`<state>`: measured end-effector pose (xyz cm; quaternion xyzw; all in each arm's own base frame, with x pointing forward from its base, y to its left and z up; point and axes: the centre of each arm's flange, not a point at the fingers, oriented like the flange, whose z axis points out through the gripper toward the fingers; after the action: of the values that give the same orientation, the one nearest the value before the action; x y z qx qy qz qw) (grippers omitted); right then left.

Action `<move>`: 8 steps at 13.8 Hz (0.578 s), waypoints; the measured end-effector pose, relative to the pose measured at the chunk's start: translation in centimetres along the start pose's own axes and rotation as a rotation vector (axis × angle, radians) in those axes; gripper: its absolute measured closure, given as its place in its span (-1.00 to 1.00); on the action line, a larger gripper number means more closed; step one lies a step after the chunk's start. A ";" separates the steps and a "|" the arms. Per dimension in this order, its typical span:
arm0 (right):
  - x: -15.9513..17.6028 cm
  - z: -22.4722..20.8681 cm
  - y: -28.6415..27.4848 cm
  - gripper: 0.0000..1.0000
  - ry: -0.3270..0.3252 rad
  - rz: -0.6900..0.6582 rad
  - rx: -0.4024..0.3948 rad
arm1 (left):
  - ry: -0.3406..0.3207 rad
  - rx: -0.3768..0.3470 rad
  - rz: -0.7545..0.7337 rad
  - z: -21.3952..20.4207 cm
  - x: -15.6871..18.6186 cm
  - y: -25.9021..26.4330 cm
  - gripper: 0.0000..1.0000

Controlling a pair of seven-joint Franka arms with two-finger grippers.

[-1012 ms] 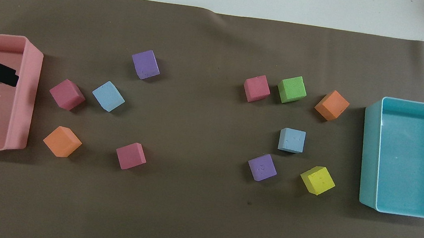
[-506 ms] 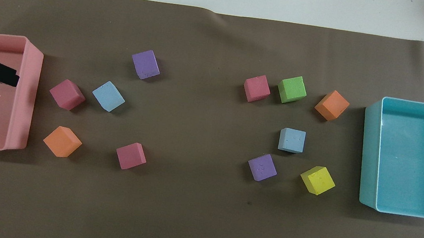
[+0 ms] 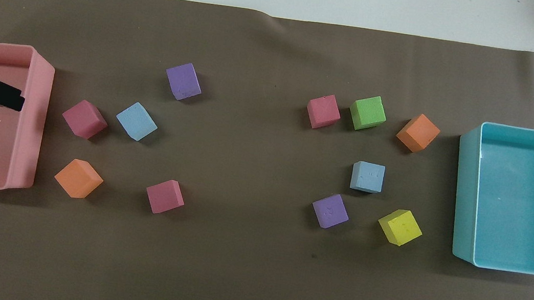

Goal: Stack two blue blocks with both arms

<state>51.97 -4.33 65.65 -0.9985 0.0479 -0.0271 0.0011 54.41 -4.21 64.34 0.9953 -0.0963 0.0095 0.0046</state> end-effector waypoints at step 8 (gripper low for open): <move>0.0 0.0 0.2 -1.00 -0.002 0.003 0.000 | -0.008 -0.002 0.000 0.0 -0.1 0.0 -1.00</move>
<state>51.94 -4.51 65.63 -0.9984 0.0495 -0.0261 0.0011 54.32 -4.23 64.30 0.9953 -0.0965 0.0054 0.0054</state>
